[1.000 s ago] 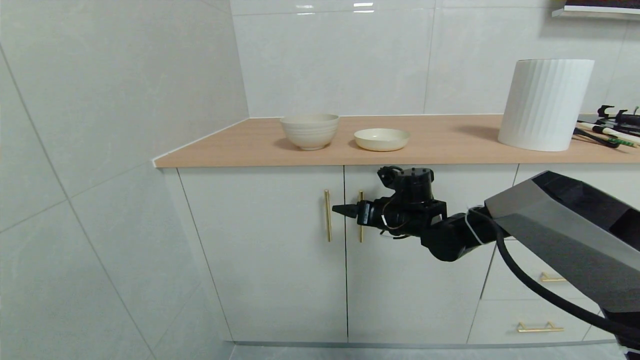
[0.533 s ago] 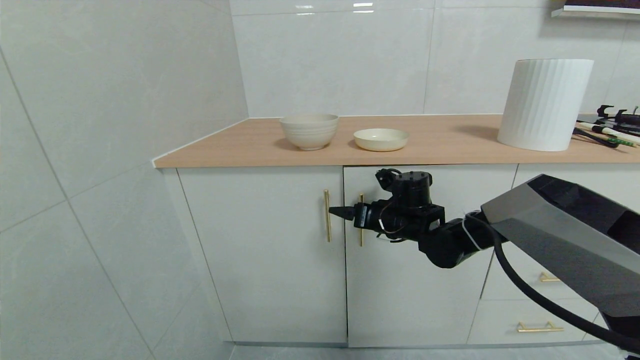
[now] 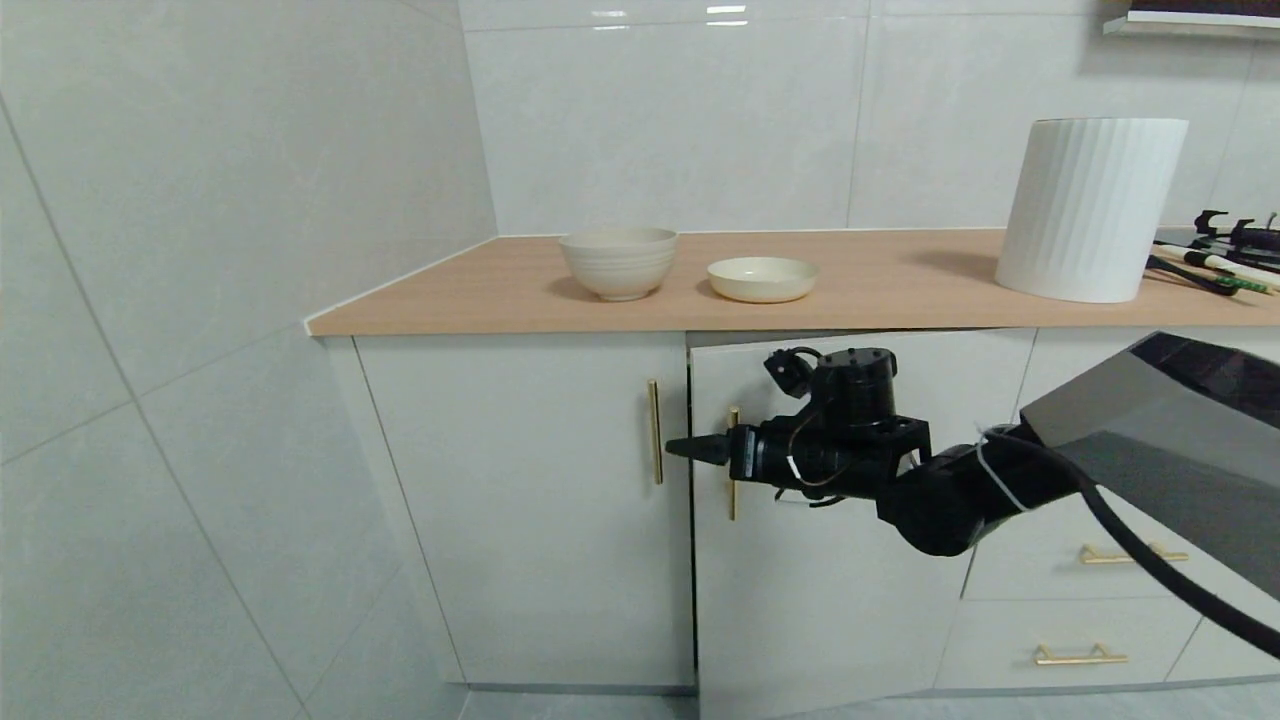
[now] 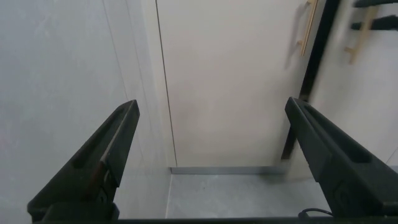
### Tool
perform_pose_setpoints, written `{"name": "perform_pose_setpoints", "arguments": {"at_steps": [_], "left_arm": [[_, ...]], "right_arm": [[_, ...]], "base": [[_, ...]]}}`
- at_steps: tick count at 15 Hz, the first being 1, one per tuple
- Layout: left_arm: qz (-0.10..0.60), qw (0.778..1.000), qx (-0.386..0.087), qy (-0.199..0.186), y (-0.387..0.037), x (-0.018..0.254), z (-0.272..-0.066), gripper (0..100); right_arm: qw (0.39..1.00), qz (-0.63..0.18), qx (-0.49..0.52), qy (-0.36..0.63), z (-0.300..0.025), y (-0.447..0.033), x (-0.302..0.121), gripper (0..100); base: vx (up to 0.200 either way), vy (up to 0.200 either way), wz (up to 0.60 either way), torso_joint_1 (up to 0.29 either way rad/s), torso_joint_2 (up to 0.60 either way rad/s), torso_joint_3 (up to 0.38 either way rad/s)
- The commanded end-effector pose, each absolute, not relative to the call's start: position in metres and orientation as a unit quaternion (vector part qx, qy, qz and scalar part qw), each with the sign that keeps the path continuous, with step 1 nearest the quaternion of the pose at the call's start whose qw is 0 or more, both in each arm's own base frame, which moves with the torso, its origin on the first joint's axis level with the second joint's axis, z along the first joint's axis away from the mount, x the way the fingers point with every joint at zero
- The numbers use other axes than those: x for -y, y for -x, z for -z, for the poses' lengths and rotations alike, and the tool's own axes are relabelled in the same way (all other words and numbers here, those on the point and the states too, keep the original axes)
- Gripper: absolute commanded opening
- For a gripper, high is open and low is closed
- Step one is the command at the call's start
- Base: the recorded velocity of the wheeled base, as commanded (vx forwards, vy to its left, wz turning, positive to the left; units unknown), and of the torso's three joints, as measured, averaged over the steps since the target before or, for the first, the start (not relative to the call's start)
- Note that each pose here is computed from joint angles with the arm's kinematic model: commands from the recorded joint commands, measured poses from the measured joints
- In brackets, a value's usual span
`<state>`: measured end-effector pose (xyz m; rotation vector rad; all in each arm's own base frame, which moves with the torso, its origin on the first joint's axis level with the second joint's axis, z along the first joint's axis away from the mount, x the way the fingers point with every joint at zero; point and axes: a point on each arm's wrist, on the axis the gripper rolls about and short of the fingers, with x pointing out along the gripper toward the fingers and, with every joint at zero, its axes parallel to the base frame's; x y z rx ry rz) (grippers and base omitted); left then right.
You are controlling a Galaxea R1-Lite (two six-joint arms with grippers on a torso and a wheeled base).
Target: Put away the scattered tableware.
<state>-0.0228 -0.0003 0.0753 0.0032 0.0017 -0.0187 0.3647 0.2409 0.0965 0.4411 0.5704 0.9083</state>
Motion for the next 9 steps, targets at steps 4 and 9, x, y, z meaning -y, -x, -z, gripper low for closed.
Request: {"name": "perform_pose_setpoints", "arguments": {"at_steps": [4, 9], "left_arm": [[0.009, 1.000, -0.001, -0.002, 0.023, 0.000, -0.075, 100], [0.009, 1.000, -0.001, -0.002, 0.023, 0.000, -0.075, 100]], "right_arm": [[0.821, -0.458, -0.270, -0.209, -0.124, -0.310, -0.207, 100], [0.795, -0.499, -0.276, -0.206, -0.126, -0.272, -0.200, 100]], "base": [[0.000, 0.000, 0.00, 0.000, 0.00, 0.000], [0.000, 0.000, 0.00, 0.000, 0.00, 0.000]]}}
